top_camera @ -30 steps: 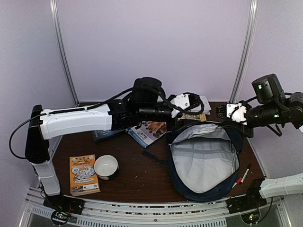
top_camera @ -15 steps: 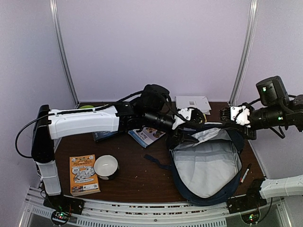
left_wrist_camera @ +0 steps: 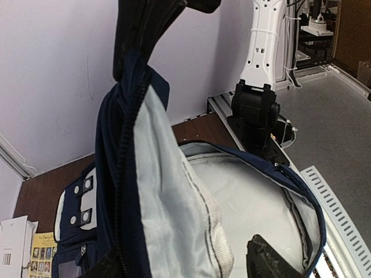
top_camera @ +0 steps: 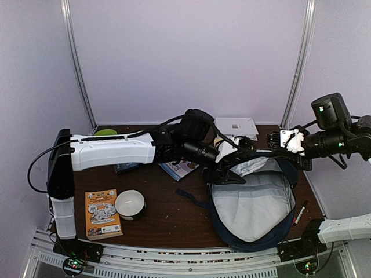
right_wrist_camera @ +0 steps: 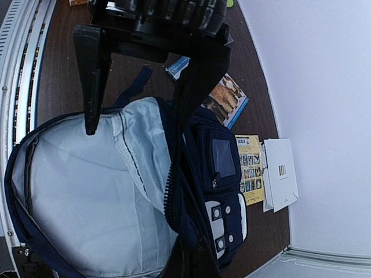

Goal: Pack the student bag
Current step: Pass from the right arm to the left

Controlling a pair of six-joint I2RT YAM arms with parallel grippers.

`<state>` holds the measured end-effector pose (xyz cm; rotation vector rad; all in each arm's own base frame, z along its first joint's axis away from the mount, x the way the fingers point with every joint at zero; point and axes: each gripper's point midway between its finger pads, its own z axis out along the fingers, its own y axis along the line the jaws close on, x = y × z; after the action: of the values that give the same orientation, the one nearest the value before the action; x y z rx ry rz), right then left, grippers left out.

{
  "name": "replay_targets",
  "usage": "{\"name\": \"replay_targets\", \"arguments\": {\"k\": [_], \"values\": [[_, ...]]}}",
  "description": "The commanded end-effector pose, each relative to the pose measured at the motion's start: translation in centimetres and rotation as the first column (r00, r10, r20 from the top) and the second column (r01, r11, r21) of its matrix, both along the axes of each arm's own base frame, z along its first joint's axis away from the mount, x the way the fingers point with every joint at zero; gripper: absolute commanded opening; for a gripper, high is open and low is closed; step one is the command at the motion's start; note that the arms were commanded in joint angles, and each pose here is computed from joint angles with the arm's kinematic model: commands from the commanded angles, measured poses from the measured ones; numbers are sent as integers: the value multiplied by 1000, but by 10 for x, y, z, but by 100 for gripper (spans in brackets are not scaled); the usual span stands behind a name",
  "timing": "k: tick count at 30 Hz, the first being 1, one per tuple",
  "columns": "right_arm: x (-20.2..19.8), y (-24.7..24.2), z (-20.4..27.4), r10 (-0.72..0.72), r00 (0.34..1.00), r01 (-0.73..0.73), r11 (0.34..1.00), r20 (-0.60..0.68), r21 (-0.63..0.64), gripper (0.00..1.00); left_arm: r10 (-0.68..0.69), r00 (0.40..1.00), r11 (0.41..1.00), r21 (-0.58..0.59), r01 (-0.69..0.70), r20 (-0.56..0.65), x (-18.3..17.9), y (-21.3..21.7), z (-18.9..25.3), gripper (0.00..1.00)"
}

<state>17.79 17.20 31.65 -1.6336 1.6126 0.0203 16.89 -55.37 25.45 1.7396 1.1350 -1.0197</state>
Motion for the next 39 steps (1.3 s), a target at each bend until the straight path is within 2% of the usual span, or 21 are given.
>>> {"name": "replay_targets", "arguments": {"k": [1,4,8,13,15,16,17,20,23,25,26,27,29,30,33,34,37,38,39], "values": [[1,12,29,34,997,-41,994,66,99,0,35,999,999,-32,-35,-12,8,-1,0,67],[-5,13,25,57,997,-61,993,42,98,0,43,999,998,-42,-44,-16,17,10,10,64],[-1,12,24,39,998,-45,994,56,97,0,6,998,999,-34,-8,-67,23,14,20,46],[4,10,32,9,996,-19,993,85,113,0,-9,995,1000,5,9,-98,22,13,10,35],[8,10,34,-23,996,12,991,83,136,0,-12,994,1000,18,14,-108,21,12,5,21],[12,10,35,-41,995,28,989,86,142,0,-7,994,1000,24,10,-110,22,11,4,4],[14,10,36,-53,994,39,988,92,148,0,0,993,1000,30,4,-115,23,11,2,0],[21,14,38,-79,993,62,983,91,172,0,73,992,997,38,-69,-102,35,8,2,0],[29,17,40,-120,989,101,972,82,211,0,295,954,955,8,-295,-43,74,6,11,0],[31,18,35,-131,989,114,970,68,213,0,507,862,861,-60,-506,15,110,17,26,0],[31,18,31,-135,989,120,970,59,211,0,622,781,780,-118,-614,48,128,27,38,0],[30,18,27,-134,990,121,971,50,207,0,733,676,676,-180,-715,68,144,43,52,0],[23,20,15,-102,995,97,976,14,196,0,905,415,424,-282,-861,95,172,81,70,0],[16,21,9,-72,997,72,979,-9,191,0,962,265,272,-321,-907,65,183,104,79,0],[-10,34,-10,58,991,-32,977,-121,210,0,992,106,80,-326,-942,-63,186,123,81,0],[-16,38,-18,87,983,-50,975,-162,217,0,994,70,39,-324,-945,-87,186,125,79,0],[-24,47,-26,131,964,-71,965,-230,251,0,993,-9,-49,-339,-940,-118,177,120,74,0],[-19,49,-24,108,967,-45,962,-229,268,4,993,-6,-48,-347,-937,-119,173,114,75,0],[-8,49,-21,46,975,20,957,-219,289,12,993,-9,-50,-350,-935,-118,171,110,75,0]]}}
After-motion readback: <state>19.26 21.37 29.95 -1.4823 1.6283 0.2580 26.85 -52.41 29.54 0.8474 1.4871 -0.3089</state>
